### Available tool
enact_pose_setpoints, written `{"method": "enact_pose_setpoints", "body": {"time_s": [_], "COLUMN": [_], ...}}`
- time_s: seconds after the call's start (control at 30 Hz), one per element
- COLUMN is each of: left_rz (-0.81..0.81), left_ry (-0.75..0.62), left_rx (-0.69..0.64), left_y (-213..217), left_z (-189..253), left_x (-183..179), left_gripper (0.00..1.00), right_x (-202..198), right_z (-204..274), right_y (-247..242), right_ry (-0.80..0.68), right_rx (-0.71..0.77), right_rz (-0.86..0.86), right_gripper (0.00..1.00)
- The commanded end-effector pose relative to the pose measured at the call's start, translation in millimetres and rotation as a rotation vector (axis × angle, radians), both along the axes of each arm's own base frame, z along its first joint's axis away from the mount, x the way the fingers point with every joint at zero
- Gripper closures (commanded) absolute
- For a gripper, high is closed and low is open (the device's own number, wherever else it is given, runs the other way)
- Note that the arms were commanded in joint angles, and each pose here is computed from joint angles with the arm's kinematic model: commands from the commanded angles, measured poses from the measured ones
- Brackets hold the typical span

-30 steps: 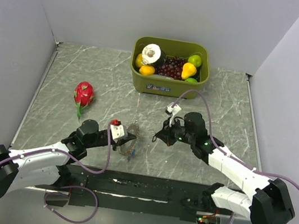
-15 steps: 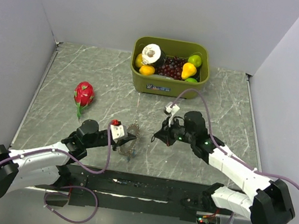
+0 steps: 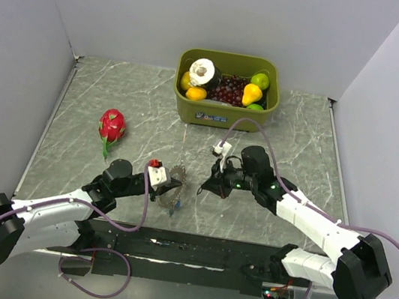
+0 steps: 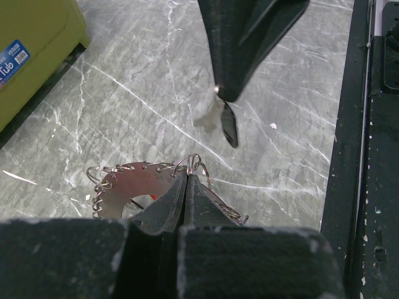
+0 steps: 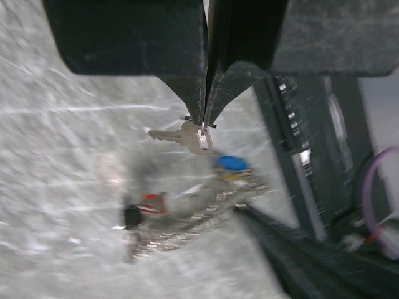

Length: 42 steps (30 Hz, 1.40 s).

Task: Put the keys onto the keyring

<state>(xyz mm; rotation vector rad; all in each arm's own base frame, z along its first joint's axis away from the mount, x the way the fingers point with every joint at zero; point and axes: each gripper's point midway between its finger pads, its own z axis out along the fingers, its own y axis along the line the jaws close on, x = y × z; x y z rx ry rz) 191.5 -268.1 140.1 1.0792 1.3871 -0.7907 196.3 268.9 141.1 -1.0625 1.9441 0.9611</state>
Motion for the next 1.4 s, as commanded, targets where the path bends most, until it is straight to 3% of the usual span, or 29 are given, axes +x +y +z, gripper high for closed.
{"method": "enact_pose_setpoints", "body": {"time_s": [0.0, 0.2, 0.4, 1.37], "left_rz": [-0.022, -0.036, -0.045, -0.083], "left_ry": [-0.084, -0.075, -0.074, -0.088], "left_rx": [-0.065, -0.046, -0.034, -0.037], "left_y": [-8.5, -11.4, -11.9, -13.1], "left_z": [35.1, 32.5, 30.6, 30.1], "left_x": [4.0, 4.5, 3.8, -3.2], "left_gripper": [0.99, 0.99, 0.99, 0.99], "right_x": [-20.0, -32.3, -24.3, -20.4], "right_z": [29.9, 30.3, 23.2, 24.0], "right_y": [19.5, 29.8, 32.7, 33.1], "right_ry": [-0.025, -0.001, -0.007, -0.034], "right_rx": [0.065, 0.051, -0.004, -0.005], "right_rz": [0.193, 0.277, 0.255, 0.246], "right_gripper": [1.00, 1.00, 1.00, 1.00]}}
